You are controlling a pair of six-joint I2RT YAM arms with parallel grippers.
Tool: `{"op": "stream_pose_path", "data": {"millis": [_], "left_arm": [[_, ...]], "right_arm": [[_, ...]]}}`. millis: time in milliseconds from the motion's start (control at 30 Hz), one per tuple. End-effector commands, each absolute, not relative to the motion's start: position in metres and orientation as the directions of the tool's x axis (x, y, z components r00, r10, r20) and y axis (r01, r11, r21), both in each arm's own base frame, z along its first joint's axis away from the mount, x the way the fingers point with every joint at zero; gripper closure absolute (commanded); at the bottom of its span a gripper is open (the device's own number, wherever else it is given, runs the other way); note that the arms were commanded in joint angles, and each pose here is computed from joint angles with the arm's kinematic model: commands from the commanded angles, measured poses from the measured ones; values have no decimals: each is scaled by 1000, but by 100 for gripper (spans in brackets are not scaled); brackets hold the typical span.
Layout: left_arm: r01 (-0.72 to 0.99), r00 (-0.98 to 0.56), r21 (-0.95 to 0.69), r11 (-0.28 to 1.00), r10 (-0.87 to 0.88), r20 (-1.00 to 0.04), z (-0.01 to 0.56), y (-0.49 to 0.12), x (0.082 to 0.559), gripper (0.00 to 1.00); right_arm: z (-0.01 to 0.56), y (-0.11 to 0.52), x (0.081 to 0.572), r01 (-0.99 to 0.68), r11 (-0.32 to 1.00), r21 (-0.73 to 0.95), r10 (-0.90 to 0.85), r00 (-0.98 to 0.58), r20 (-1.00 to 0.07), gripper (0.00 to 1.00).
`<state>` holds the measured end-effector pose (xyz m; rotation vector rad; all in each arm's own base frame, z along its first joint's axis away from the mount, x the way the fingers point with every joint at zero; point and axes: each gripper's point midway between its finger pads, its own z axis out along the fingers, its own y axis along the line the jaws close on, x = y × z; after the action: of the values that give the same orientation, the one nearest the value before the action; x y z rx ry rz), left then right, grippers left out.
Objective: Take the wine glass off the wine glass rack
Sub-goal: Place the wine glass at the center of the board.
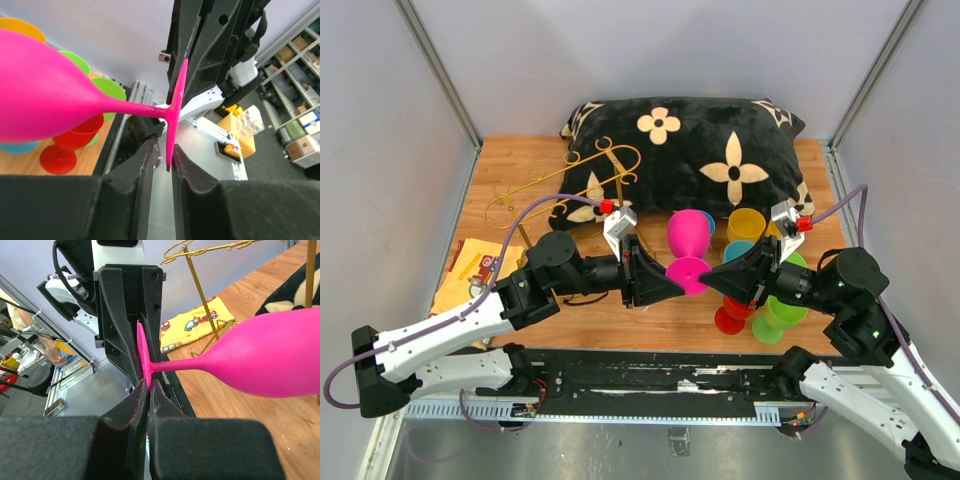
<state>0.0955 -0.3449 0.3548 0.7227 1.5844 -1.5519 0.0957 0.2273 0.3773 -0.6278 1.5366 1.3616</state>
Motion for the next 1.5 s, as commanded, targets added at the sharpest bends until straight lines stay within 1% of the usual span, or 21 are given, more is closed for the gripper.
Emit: {"op": "stream_pose_path", "data": {"millis": [0,100,167,233,300,400,467,500,567,633,700,800,933,1033,1100,1167,1267,1333,1400,1433,1467], "left_arm": [[842,-529,-540,7,-192,-827,377,-349,88,83],[845,-520,-535,26,-195,-831,373,-347,90,93],[853,-504,-521,38,-203,-839,370,-344,91,99],[871,-475,-491,34,-199,-857,367,-340,88,100],[897,-431,-442,26,-171,-886,360,-337,83,100],[951,-308,-308,-15,-64,-949,338,-335,67,100],[982,-183,-183,-38,-1,-983,317,-332,57,100],[990,-128,-129,-63,23,-991,305,-329,51,100],[990,-18,-25,-137,46,-999,288,-322,39,100],[989,29,19,-147,61,-998,279,-317,37,99],[981,74,58,-183,81,-994,271,-313,33,99],[971,90,58,-231,128,-988,258,-307,25,100],[967,101,67,-247,129,-986,257,-303,22,100],[966,119,89,-241,111,-987,260,-300,22,99],[968,129,101,-231,108,-986,261,-298,23,100],[969,138,111,-221,111,-984,262,-296,25,99],[977,140,116,-180,128,-982,260,-295,32,100],[983,145,125,-136,149,-978,256,-294,40,99],[987,145,130,-92,173,-974,252,-293,48,98],[988,148,136,-78,181,-972,251,-292,51,94],[988,149,140,-59,188,-971,251,-292,54,92]], "right_arm": [[394,227,89,-892,202,405,236,-357,-904,98],[394,224,91,-892,224,392,233,-341,-911,92],[395,221,93,-891,248,381,232,-327,-916,85],[394,218,98,-884,283,373,234,-313,-920,63],[396,210,105,-867,347,357,242,-285,-928,46],[389,187,129,-764,532,364,247,-271,-930,31],[383,169,146,-661,650,376,246,-285,-926,28],[378,164,152,-616,688,383,241,-305,-922,28],[368,163,159,-571,724,387,210,-352,-912,26],[357,169,161,-548,729,409,186,-417,-890,25],[349,181,162,-556,704,441,168,-473,-865,24],[346,198,158,-591,624,511,166,-539,-826,22],[340,220,147,-648,471,599,99,-636,-765,18],[332,231,140,-649,403,645,48,-689,-723,18],[331,238,132,-658,335,674,21,-710,-704,19],[332,244,126,-669,271,692,1,-719,-695,23],[338,249,111,-688,160,708,-46,-722,-691,34],[346,250,102,-704,93,704,-64,-710,-702,43],[351,249,96,-721,59,691,-69,-693,-717,59],[353,248,94,-729,52,682,-69,-684,-726,68],[354,247,94,-736,52,675,-65,-677,-733,78]]}}
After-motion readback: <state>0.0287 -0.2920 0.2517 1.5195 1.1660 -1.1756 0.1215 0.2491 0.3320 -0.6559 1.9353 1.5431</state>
